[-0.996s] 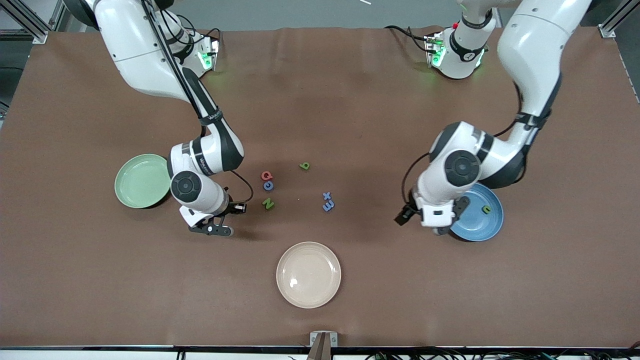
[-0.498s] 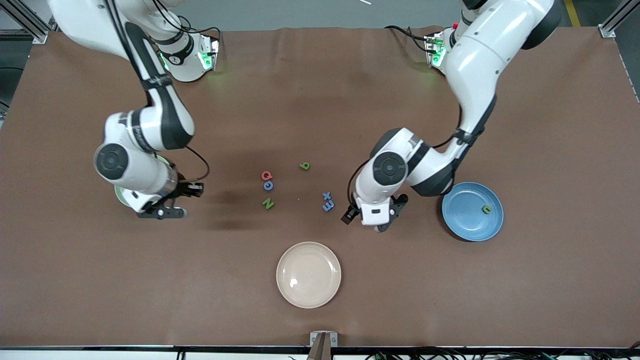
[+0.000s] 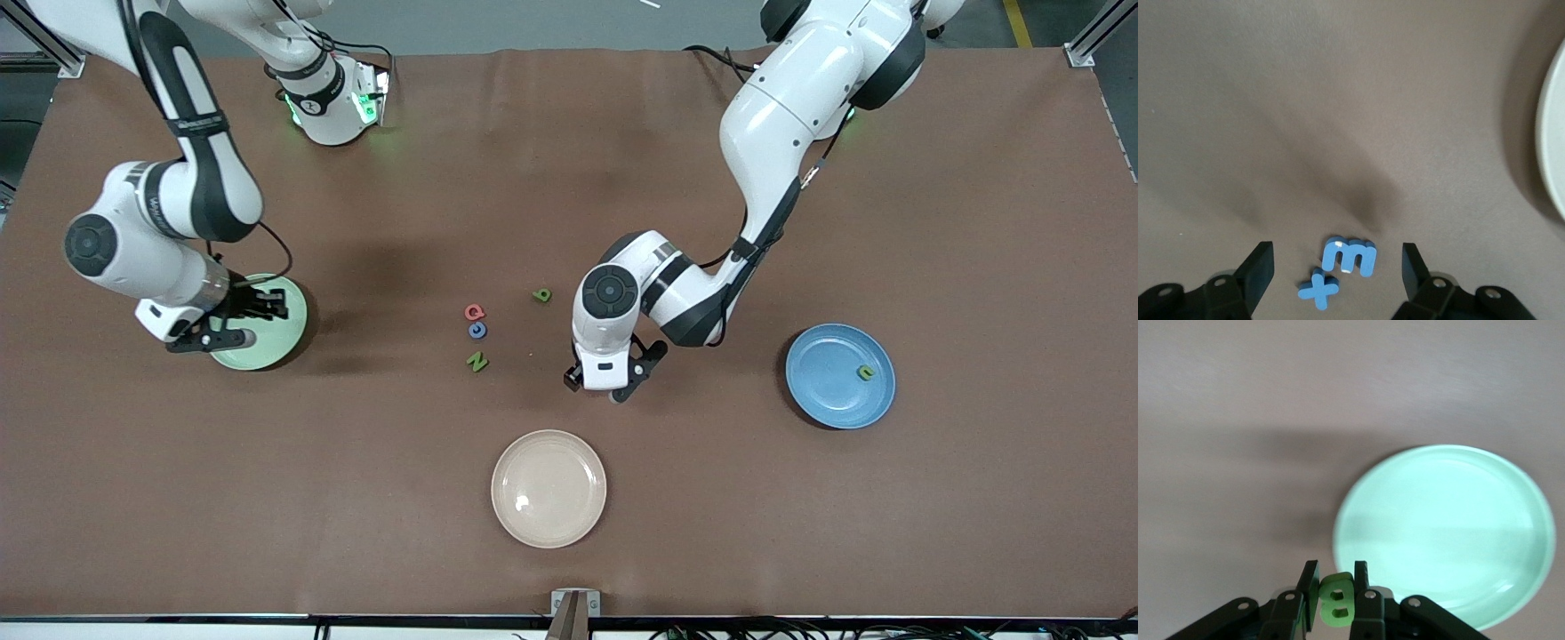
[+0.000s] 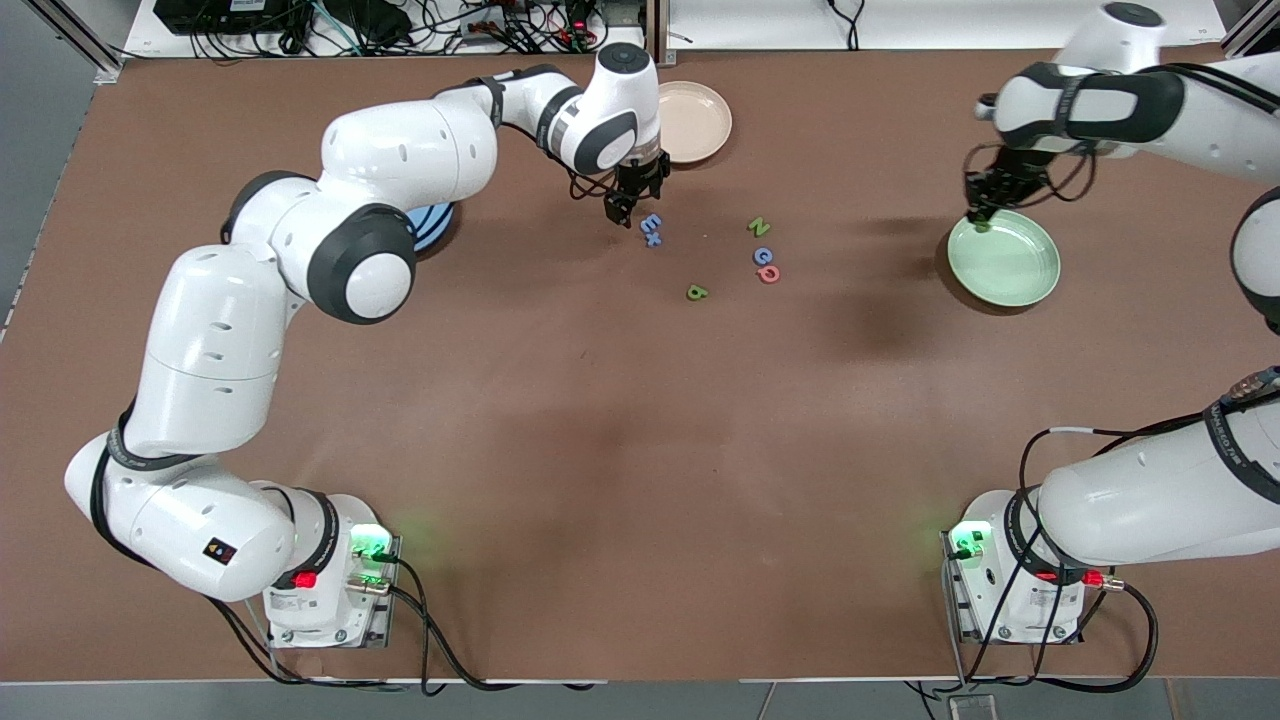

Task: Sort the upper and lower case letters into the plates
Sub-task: 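Place the B on the green plate while the left gripper reaches the m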

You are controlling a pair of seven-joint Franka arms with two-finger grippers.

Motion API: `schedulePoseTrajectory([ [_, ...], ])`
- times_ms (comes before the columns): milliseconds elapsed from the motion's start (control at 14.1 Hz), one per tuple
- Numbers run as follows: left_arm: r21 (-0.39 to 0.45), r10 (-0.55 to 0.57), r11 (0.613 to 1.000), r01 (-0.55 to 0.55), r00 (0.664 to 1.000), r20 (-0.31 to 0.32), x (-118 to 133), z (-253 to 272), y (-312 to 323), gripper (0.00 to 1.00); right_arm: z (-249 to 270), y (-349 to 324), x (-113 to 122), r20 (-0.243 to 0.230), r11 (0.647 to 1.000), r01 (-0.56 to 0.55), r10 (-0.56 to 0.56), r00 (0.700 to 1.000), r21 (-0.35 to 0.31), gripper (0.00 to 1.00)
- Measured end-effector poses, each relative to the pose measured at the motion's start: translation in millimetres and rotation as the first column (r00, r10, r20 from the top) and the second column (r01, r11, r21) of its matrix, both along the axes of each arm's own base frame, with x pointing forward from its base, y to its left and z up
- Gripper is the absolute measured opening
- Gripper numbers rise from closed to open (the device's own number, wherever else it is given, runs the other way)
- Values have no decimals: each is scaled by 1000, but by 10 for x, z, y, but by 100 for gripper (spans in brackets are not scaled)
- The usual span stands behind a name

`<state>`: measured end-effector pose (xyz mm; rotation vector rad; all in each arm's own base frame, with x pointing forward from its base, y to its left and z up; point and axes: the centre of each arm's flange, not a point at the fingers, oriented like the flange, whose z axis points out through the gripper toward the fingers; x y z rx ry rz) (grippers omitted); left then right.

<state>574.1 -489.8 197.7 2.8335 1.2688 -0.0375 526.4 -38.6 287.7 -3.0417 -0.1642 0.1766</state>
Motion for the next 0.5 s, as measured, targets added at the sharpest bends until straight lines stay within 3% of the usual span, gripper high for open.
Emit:
schedulePoseTrajectory([
  [284, 36, -32, 999, 32, 999, 0, -157, -200, -138, 79, -68, -728, -99, 48, 999, -41, 41, 998, 1, 25],
  [498, 27, -32, 999, 32, 999, 13, -129, -134, -171, 78, -373, -1098, -169, 75, 998, -66, 67, 995, -15, 25],
])
